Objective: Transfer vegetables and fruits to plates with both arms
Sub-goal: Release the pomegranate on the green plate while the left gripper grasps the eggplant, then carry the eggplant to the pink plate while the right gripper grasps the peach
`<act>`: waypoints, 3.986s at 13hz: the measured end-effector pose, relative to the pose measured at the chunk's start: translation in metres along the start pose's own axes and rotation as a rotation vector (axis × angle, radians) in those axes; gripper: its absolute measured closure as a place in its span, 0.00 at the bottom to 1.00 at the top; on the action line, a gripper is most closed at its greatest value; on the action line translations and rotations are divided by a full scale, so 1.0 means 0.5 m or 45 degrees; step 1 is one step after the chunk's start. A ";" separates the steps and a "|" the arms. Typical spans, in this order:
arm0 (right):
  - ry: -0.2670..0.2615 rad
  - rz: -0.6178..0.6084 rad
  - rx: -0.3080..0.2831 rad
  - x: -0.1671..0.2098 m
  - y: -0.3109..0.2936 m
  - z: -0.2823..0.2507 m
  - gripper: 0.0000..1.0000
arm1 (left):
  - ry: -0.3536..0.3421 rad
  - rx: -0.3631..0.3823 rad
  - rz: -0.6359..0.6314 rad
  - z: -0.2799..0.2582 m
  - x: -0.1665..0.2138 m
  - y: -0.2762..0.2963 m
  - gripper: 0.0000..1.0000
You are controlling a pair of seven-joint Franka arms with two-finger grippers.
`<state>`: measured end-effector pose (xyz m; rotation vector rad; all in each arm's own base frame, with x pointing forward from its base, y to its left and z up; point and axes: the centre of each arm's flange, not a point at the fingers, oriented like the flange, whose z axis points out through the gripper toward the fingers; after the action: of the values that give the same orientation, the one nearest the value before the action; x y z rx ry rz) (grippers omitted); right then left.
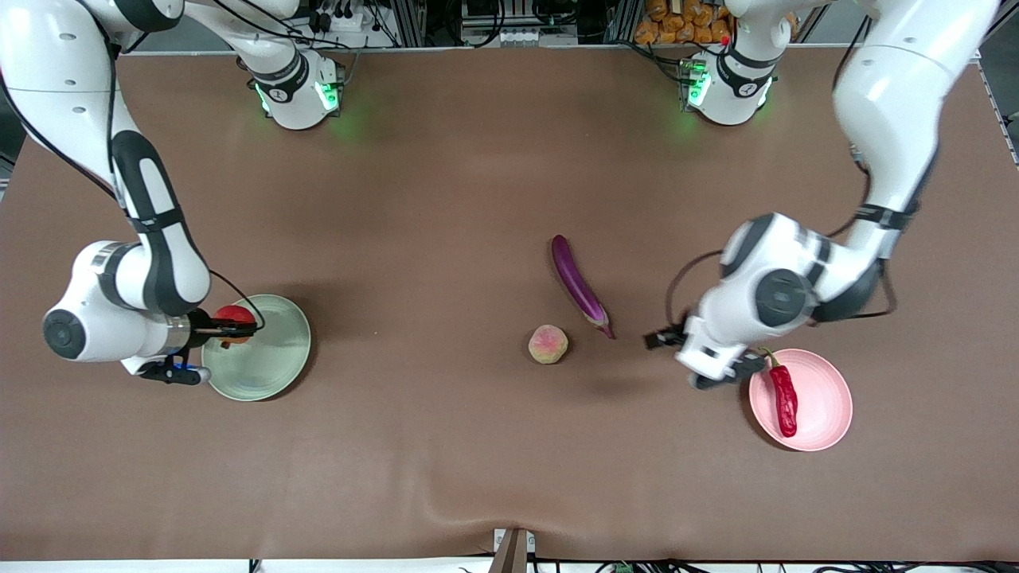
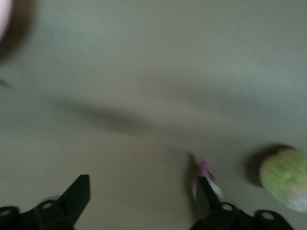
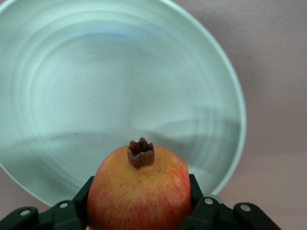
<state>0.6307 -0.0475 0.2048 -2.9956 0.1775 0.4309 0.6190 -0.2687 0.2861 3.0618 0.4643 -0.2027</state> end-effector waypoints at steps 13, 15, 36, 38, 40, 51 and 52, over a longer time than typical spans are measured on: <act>-0.065 0.149 0.197 -0.002 -0.154 -0.140 0.00 | 0.143 0.094 -0.099 0.189 -0.326 0.206 0.27; -0.047 0.259 0.180 -0.008 -0.256 -0.170 0.00 | 0.146 0.069 -0.117 0.207 -0.334 0.204 0.33; 0.148 0.896 0.448 -0.120 -0.892 -0.099 0.00 | 0.173 0.142 0.118 -0.147 0.098 -0.351 0.65; 0.151 0.906 0.456 -0.145 -0.981 -0.029 0.00 | 0.157 0.139 0.197 -0.151 0.152 -0.458 0.65; 0.189 0.917 0.477 -0.151 -1.045 0.015 0.00 | 0.149 0.137 0.288 -0.147 0.203 -0.533 0.65; 0.278 0.928 0.562 -0.157 -1.116 0.148 0.00 | 0.118 0.148 0.467 0.014 0.307 -0.569 0.65; 0.277 0.927 0.558 -0.159 -1.118 0.159 0.00 | 0.119 0.137 0.467 0.030 0.313 -0.580 0.65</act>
<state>0.6064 0.5222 0.2031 -2.4448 1.2181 0.0879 0.6792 0.0530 0.2449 3.1971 -0.1144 -0.0733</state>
